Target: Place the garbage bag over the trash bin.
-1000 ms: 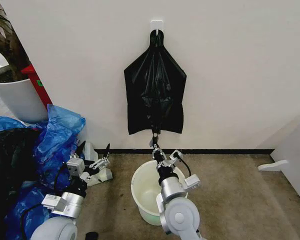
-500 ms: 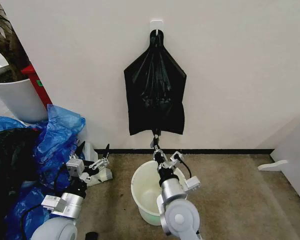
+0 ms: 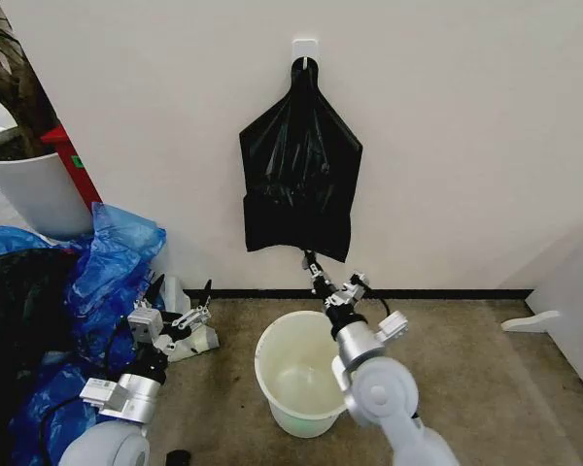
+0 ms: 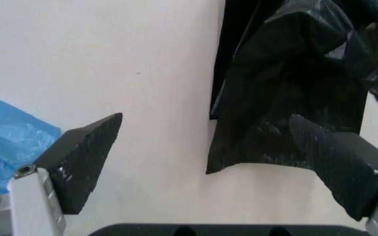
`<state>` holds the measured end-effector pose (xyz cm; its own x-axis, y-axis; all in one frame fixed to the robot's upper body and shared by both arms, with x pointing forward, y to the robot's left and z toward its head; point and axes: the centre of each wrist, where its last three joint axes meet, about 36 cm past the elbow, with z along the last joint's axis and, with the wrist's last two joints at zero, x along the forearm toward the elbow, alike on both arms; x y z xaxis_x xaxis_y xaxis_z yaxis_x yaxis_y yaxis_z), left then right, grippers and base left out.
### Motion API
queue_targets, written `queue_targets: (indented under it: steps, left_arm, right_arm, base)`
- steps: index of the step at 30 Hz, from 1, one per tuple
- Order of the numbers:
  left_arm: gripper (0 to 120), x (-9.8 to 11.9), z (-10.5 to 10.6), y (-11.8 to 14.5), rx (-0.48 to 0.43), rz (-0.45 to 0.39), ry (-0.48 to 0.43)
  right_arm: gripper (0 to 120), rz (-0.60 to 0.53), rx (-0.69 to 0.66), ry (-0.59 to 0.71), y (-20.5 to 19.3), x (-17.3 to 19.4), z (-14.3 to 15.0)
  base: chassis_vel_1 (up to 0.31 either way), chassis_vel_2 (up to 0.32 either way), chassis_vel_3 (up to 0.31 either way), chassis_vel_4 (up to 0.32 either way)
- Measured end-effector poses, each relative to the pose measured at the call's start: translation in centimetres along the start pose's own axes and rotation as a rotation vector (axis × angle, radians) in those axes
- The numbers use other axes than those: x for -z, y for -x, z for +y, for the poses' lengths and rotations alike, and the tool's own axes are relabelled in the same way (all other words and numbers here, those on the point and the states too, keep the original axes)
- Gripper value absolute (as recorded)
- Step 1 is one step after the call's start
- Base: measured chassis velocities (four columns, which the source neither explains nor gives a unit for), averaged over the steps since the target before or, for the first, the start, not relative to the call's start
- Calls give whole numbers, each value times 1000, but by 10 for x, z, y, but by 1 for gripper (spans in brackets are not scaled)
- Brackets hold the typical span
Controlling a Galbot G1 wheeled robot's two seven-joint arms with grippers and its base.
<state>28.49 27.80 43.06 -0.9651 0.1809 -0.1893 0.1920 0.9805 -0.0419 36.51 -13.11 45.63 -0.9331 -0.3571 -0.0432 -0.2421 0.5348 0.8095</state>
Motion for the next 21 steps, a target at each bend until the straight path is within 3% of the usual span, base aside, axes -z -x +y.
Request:
queue_targets:
  steps: [6,12,15,21]
  left_arm:
    - [100,2,0,10,-23,2,3]
    - [100,18,3,34,-73,-7,-2]
    - [100,40,9,58,-105,-24,-11]
    - [100,83,24,105,-144,-68,63]
  right_arm:
    - [0,-19,45,-38,3,20,10]
    - [0,-19,67,-96,0,38,12]
    - [0,12,70,-154,-8,34,7]
    - [0,13,123,-324,-8,33,0]
  base:
    - [0,0,0,0]
    - [0,0,0,0]
    - [0,0,0,0]
    - [0,0,0,0]
